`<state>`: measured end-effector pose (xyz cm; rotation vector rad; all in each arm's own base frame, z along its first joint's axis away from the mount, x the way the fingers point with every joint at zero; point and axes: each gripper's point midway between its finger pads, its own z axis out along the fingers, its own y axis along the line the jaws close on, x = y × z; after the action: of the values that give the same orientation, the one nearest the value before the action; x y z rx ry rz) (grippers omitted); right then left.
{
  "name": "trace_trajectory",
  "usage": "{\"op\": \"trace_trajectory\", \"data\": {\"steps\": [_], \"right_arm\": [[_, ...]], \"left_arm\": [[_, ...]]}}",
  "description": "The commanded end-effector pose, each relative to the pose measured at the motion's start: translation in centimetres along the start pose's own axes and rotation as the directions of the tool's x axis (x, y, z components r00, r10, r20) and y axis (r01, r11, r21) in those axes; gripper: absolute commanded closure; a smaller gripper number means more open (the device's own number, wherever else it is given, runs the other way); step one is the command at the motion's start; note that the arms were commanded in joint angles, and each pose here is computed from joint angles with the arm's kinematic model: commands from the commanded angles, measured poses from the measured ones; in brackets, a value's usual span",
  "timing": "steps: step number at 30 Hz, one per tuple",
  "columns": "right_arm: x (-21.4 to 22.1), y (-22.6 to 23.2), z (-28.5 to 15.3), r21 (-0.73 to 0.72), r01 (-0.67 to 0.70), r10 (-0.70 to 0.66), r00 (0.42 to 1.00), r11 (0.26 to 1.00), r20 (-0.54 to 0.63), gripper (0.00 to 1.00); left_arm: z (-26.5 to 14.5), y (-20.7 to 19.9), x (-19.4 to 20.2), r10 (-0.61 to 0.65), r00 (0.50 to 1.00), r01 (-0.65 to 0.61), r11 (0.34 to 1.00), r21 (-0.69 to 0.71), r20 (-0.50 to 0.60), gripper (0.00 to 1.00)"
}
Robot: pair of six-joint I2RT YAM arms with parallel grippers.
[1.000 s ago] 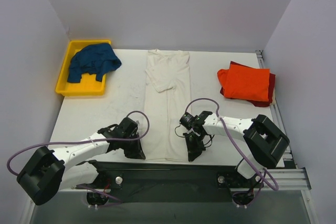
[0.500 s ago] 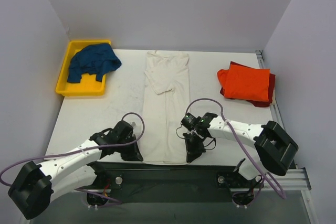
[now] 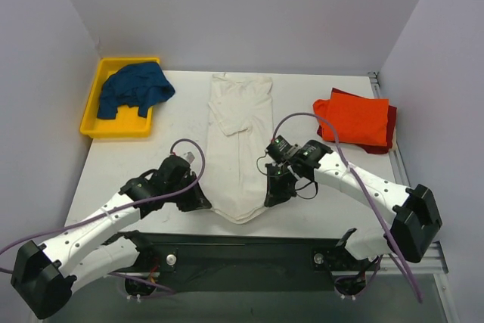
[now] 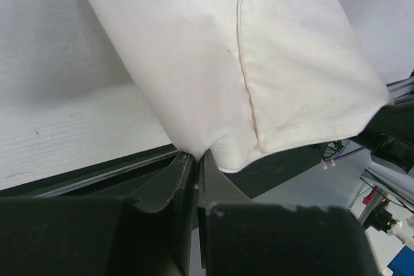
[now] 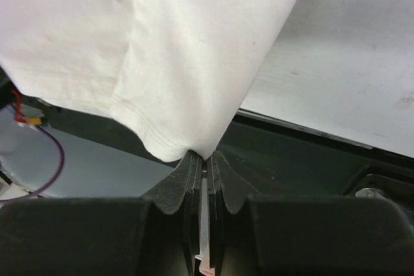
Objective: Fold and stack the t-shirts
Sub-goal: Fold the folded rectangular tshirt in 1/3 of the way
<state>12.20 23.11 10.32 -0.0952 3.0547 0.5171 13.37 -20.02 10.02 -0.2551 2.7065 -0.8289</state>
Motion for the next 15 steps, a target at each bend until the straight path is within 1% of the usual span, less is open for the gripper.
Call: {"op": "trace_trajectory", "data": {"steps": [1,2,4,5,7,9,10,11,15], "right_arm": [[-2.3,-1.4,-1.9,0.055,-0.046,0.043,0.998,0.997,0.052,1.0],[-2.8,-1.6,-1.7,0.066,-0.043,0.04,0.998,0.997,0.046,1.0],[-4.4,-1.3,-2.2,0.054,-0.049,0.046,0.997,0.997,0.066,1.0],[-5.2,-1.7,-1.9,0.066,-0.051,0.047,0.997,0.997,0.062,1.0],[-6.9,-1.1,-2.3,0.053,-0.031,0.027,0.996,0.998,0.079,1.0],[-8.3,-1.1,-1.8,0.068,-0.019,0.014,0.997,0.998,0.07,1.0],[-8.9,-1.1,-1.7,0.07,-0.021,0.016,0.998,0.997,0.066,1.0],[-10.0,-0.5,-1.6,0.065,-0.021,0.016,0.997,0.998,0.071,1.0],[-13.4,-0.9,-1.3,0.069,-0.048,0.042,0.996,0.996,0.083,1.0]], "left_arm": [[-0.6,-2.6,-3.1,0.006,0.997,-0.01,0.999,0.052,0.081,1.0],[-0.2,-2.3,-3.9,0.007,0.996,-0.01,0.999,0.036,0.087,1.0],[-0.4,-3.2,-5.4,0.012,0.995,-0.018,0.998,0.059,0.101,1.0],[0.0,-2.8,-6.5,0.009,0.994,-0.013,0.999,0.045,0.106,1.0],[0.3,-3.6,-8.0,0.006,0.993,-0.016,0.996,0.087,0.116,1.0],[0.7,-4.0,-9.6,-0.016,0.994,0.003,0.993,0.119,0.11,1.0],[0.9,-4.8,-10.7,-0.012,0.992,-0.007,0.989,0.151,0.127,1.0],[1.5,-5.2,-11.6,-0.002,0.992,-0.017,0.988,0.151,0.123,1.0],[3.3,-5.6,-14.2,0.026,0.994,-0.042,0.989,0.142,0.107,1.0]]}}
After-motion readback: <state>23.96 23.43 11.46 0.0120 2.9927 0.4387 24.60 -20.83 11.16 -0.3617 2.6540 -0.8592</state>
